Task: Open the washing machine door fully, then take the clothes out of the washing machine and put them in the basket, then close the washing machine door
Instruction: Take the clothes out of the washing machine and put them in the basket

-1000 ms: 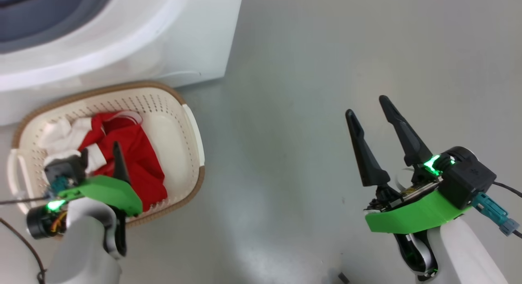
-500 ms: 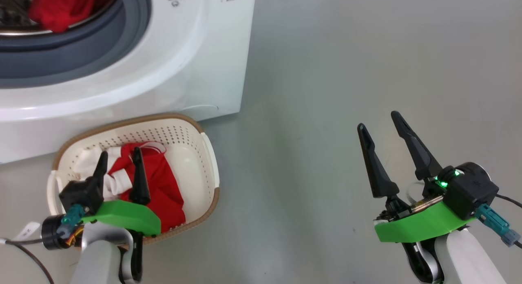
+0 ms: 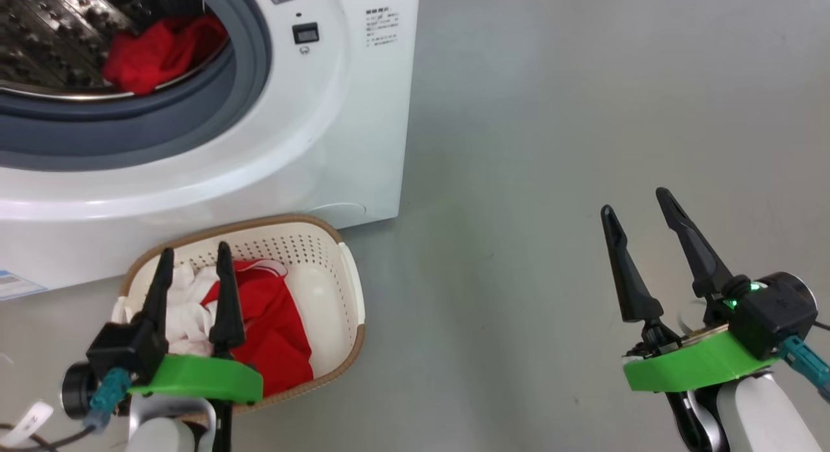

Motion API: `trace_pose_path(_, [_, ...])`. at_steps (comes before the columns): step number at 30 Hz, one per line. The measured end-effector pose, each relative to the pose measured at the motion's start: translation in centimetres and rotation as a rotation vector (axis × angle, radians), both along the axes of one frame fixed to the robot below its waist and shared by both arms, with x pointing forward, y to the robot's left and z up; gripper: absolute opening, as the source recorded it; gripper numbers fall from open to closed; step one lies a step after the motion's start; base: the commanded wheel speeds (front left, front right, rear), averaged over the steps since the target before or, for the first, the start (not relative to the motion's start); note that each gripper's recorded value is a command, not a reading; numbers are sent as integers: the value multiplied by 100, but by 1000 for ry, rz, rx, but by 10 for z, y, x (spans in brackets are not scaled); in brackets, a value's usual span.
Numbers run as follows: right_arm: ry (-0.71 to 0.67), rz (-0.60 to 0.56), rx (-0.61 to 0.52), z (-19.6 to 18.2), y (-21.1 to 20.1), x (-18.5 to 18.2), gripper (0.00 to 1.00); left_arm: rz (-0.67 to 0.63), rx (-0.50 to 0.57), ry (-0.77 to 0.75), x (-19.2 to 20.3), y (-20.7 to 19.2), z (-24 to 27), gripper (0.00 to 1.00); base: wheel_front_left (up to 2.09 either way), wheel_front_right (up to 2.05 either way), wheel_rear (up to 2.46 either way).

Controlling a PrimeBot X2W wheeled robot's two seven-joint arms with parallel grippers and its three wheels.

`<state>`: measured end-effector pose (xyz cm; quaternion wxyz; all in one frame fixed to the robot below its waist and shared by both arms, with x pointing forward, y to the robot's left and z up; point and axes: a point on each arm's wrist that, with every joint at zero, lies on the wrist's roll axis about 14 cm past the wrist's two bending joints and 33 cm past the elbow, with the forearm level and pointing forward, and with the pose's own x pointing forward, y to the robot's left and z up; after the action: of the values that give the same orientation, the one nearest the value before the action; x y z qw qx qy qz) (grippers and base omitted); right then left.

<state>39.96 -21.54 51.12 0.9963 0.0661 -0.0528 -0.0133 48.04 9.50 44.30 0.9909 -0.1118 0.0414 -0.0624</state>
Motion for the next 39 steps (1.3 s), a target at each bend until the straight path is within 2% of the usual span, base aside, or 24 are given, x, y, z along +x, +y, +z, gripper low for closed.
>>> trace_pose_path(9, [-8, -35, -19, 5, -8, -21, 100, 30, 51, -86, -25, 14, 31, 100, 0, 0, 0])
trace_pose_path(25, [-33, -82, -52, 15, -16, -53, 100, 74, 80, -74, -74, 38, 34, 100, 0, 0, 0])
trace_pose_path(39, [-47, -94, -65, 21, -18, -61, 100, 66, 76, -100, -80, 35, 44, 100, 0, 0, 0])
